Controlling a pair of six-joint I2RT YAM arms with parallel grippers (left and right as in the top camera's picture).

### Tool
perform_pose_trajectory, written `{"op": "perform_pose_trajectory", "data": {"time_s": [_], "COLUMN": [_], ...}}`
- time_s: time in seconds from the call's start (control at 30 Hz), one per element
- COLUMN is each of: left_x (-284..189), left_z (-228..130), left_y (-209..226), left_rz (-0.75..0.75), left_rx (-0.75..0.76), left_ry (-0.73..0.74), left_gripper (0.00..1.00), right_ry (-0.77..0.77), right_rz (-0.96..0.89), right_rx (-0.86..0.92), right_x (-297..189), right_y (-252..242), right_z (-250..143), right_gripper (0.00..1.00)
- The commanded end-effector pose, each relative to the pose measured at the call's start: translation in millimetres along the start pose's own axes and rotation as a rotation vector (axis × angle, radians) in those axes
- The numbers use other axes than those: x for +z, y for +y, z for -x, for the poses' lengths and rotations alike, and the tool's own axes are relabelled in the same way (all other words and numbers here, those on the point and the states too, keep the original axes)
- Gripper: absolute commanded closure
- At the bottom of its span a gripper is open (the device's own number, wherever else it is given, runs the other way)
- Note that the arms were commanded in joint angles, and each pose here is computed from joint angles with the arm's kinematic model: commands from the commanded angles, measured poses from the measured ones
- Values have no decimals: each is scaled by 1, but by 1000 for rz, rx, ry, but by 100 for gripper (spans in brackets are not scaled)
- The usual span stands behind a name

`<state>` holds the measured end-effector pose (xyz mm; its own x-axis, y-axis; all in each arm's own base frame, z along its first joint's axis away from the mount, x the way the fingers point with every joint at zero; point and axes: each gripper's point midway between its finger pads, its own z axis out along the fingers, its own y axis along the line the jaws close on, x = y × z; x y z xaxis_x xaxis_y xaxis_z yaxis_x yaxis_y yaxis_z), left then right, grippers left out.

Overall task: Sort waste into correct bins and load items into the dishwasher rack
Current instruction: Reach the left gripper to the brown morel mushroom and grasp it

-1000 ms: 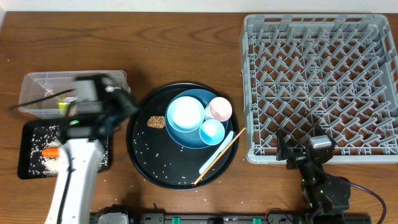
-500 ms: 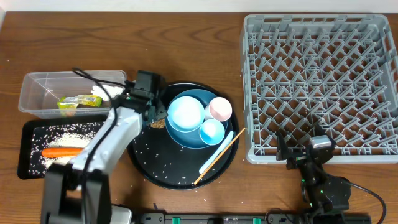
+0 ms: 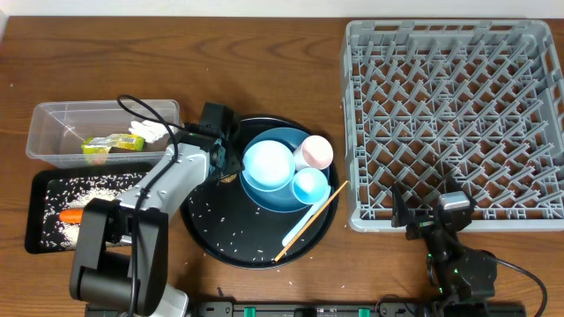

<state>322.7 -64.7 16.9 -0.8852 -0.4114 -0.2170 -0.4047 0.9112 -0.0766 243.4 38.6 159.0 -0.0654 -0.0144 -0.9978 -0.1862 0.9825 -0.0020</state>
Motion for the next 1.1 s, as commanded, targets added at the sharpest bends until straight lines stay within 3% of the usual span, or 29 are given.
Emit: {"op": "perform_pose_trajectory", "data": {"time_s": [0.0, 0.8, 0.93, 1.07], "left_x": [1, 14, 14, 14], "left_z": [-3, -14, -14, -14], "left_y": [-10, 2, 3, 4], "left_rz": [-46, 0, 4, 6], "left_rx": [-49, -104, -103, -103], "left_ry": [34, 50, 47, 46], "left_gripper": [25, 26, 36, 37], "right_ry": [1, 1, 1, 1], "right_rz": [11, 11, 11, 11], "right_rx": [-7, -7, -7, -8], "right_x": [0, 0, 0, 0], "right_y": [2, 2, 2, 2], "right_z": [-1, -1, -1, -1], "right_gripper": [1, 1, 1, 1]}}
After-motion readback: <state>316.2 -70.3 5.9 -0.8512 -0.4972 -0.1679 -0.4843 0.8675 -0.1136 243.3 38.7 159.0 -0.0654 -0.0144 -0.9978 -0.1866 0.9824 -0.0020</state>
